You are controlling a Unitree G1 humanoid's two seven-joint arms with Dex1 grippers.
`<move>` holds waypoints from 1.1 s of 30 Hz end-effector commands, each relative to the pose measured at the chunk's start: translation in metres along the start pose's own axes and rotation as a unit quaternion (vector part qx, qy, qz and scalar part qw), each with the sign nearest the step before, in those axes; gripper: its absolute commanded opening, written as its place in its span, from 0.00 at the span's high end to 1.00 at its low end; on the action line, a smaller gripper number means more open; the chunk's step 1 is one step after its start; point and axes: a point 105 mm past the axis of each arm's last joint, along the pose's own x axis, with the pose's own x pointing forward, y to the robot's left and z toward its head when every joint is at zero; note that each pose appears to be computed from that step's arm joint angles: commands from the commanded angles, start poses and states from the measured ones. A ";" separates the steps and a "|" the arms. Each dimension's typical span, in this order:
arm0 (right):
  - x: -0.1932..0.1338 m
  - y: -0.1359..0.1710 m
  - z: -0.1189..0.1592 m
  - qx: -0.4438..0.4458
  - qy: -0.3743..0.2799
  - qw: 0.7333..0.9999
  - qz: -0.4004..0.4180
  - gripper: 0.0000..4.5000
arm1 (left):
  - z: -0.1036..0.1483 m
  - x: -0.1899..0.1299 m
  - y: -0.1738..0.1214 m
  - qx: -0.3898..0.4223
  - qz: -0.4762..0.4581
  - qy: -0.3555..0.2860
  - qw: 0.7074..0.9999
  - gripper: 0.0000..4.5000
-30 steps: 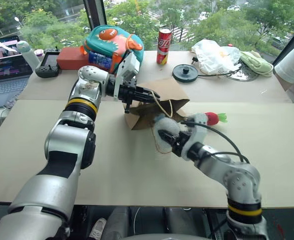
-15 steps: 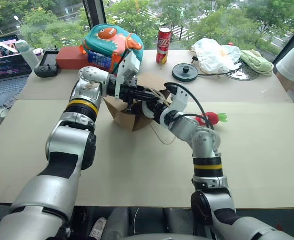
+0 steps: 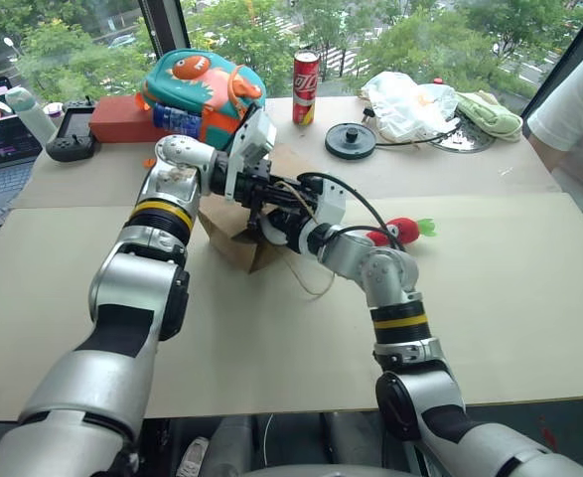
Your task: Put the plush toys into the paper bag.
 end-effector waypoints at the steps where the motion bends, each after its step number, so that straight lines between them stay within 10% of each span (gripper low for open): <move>1: 0.012 0.059 -0.017 0.030 0.014 0.996 0.077 0.54 | 0.015 0.008 0.000 0.028 -0.012 -0.013 0.999 0.89; 9: 0.007 0.062 -0.009 0.023 0.000 0.996 0.089 0.01 | 0.015 0.006 0.000 0.029 -0.010 -0.011 0.999 0.89; 33: -0.119 -0.017 0.015 -0.128 -0.020 0.990 0.057 0.01 | 0.012 -0.001 0.001 0.030 0.002 -0.012 0.999 0.89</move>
